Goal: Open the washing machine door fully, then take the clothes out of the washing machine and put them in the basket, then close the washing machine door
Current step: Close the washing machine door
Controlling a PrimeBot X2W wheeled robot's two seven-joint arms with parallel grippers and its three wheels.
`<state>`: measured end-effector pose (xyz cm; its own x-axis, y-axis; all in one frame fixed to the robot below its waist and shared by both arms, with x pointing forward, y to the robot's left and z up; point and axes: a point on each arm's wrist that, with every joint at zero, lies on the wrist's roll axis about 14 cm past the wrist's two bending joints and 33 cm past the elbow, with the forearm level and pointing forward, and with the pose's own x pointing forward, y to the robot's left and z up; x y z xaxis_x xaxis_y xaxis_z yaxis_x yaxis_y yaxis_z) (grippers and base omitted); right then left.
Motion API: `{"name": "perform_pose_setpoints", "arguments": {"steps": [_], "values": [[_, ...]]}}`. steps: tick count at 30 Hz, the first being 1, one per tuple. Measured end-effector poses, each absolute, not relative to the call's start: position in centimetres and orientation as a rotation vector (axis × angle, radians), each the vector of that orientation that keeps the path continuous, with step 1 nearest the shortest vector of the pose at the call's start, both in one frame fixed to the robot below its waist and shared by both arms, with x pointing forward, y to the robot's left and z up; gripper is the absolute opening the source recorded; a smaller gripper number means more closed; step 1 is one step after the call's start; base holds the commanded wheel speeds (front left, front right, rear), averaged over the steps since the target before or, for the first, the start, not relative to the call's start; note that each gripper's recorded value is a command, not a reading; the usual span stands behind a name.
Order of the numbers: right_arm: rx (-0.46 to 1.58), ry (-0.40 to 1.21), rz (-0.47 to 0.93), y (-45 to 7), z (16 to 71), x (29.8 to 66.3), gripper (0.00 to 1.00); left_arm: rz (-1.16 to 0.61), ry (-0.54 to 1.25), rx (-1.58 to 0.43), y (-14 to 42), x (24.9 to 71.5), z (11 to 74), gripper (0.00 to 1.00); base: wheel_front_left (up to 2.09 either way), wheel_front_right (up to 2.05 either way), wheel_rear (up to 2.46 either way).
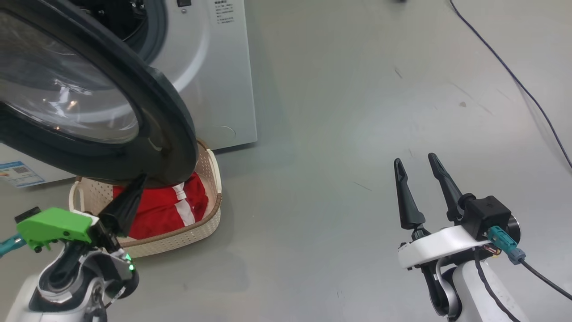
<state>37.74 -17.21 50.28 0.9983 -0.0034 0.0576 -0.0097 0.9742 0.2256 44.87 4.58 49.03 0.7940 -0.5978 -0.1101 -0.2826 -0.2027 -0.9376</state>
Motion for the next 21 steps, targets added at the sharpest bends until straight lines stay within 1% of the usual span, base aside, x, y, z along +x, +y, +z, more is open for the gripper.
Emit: {"name": "perform_pose_setpoints", "arguments": {"steps": [4,8,11,12,15,18,21], "values": [[0.228,-0.054,0.040,-16.2,50.2,37.7,1.00,-0.339,0.675,-1.668,5.3,43.0,48.3,0.00,0.00,0.00,0.00],[0.225,-0.059,0.083,-15.0,50.4,37.8,1.00,-0.356,0.631,-1.565,6.4,41.7,48.4,0.00,0.00,0.00,0.00],[0.228,-0.059,0.116,-14.0,50.5,37.9,1.00,-0.378,0.586,-1.415,7.5,40.8,48.5,0.00,0.00,0.00,0.00],[0.224,-0.064,0.137,-13.4,50.7,38.0,1.00,-0.384,0.542,-1.326,8.4,40.3,48.7,0.00,0.00,0.00,0.00],[0.226,-0.069,0.165,-12.5,50.9,38.2,1.00,-0.371,0.482,-1.189,9.8,39.7,48.6,0.00,0.00,0.00,0.00],[0.224,-0.068,0.192,-11.6,50.9,38.2,1.00,-0.356,0.441,-1.006,11.6,39.1,48.3,0.00,0.00,0.00,0.00],[0.220,-0.076,0.227,-10.6,51.2,38.4,1.00,-0.329,0.380,-0.915,13.2,38.8,48.7,0.00,0.00,0.00,0.00]]}}
